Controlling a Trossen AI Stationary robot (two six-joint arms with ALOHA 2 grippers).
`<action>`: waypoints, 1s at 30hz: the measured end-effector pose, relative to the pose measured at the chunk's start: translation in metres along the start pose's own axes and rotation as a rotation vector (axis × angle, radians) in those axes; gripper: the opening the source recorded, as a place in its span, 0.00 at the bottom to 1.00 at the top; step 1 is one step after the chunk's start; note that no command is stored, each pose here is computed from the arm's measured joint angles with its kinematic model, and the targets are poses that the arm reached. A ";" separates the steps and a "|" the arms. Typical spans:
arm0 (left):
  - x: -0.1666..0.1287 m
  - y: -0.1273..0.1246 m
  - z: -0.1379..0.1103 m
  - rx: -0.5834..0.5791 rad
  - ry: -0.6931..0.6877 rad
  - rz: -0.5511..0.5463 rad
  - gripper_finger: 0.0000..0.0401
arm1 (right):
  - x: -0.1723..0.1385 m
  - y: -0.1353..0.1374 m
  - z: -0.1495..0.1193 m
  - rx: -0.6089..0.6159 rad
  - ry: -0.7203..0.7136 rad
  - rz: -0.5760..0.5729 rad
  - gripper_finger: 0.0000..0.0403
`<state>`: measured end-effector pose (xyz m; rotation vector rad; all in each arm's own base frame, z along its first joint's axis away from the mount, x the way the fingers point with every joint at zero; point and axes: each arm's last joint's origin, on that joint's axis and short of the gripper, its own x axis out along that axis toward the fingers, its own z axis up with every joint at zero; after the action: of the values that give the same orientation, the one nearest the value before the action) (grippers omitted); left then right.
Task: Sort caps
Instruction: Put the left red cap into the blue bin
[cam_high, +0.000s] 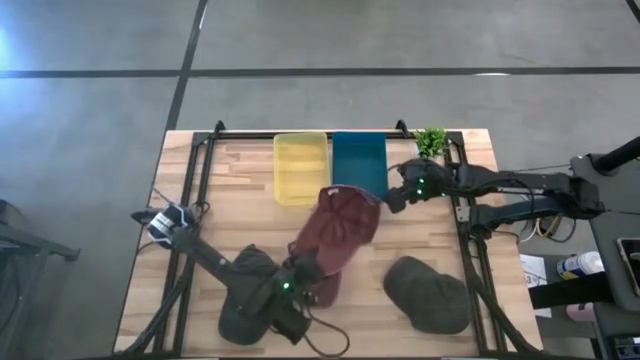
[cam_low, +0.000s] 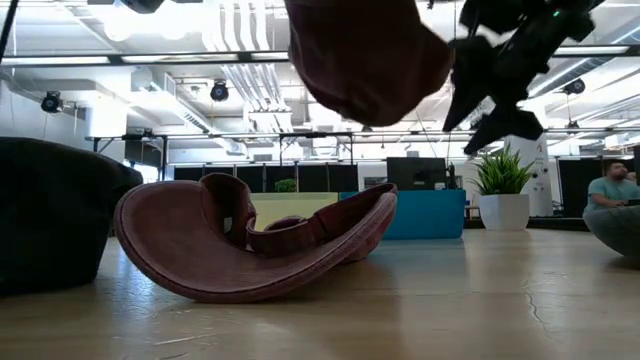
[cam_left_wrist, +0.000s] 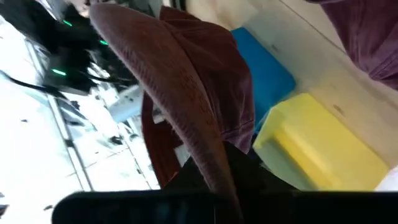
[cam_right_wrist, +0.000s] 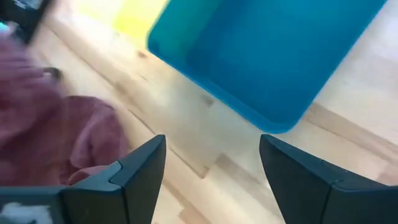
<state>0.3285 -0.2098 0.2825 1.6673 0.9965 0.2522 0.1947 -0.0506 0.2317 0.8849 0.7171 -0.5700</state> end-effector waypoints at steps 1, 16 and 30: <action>-0.003 0.000 0.001 0.010 -0.001 0.011 0.02 | 0.004 -0.001 0.001 -0.005 0.012 0.000 0.62; 0.001 -0.004 0.005 -0.082 -0.070 -0.108 0.02 | 0.014 0.024 0.001 -0.010 0.105 0.274 0.54; 0.040 -0.002 0.025 -0.158 -0.116 -0.174 0.02 | 0.042 0.056 -0.021 -0.010 0.179 0.394 0.54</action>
<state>0.3678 -0.1980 0.2588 1.4267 1.0014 0.1144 0.2545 -0.0101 0.2180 1.0448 0.6820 -0.1379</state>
